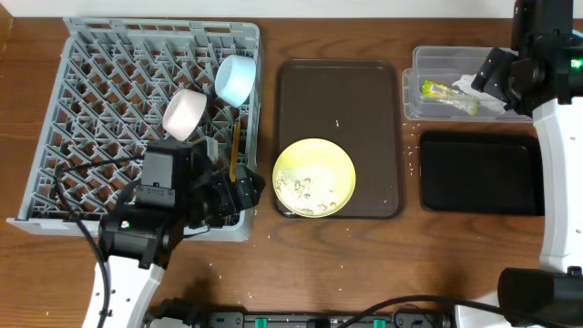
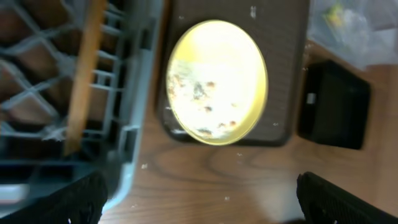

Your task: Sort waste into correct bins and load items into the dishwasher

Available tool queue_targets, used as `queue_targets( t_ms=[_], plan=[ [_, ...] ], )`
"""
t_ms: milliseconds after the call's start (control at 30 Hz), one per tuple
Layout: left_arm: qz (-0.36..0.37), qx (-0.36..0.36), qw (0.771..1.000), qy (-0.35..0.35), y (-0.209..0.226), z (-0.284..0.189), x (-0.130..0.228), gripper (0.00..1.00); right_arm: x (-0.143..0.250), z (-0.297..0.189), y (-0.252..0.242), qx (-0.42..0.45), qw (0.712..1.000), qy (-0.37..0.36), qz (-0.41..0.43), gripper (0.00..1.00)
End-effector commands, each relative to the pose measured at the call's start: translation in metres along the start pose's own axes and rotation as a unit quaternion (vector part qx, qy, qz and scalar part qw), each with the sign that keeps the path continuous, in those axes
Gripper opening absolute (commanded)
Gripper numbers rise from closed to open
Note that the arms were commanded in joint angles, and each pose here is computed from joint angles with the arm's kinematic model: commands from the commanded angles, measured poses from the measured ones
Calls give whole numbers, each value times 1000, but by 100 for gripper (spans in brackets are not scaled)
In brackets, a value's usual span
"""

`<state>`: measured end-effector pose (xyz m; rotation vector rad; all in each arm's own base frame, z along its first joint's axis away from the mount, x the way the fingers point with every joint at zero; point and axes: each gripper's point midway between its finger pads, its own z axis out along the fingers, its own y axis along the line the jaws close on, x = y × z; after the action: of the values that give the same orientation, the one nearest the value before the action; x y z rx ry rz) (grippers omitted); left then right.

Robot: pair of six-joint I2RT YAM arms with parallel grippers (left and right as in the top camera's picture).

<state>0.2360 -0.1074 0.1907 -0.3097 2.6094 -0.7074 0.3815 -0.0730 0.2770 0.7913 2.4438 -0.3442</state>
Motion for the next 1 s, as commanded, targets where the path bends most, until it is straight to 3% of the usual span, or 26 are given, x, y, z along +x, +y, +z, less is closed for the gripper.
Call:
queue_targets(
  t_ms=[0, 233, 633, 967],
  plan=[
    [22, -63, 996, -64, 4, -20, -25, 98, -1, 0, -4, 10, 1000, -4, -6, 99],
    [63, -71, 993, -73, -16, -26, -27, 98, -1, 0, -4, 10, 1000, -4, -6, 99],
    [110, -120, 987, 13, -18, 18, 0, 98, -1, 0, -4, 10, 1000, -4, -6, 99],
    [115, -99, 988, -12, -32, 18, -12, 98, -1, 0, -4, 10, 1000, -4, -6, 99]
  ],
)
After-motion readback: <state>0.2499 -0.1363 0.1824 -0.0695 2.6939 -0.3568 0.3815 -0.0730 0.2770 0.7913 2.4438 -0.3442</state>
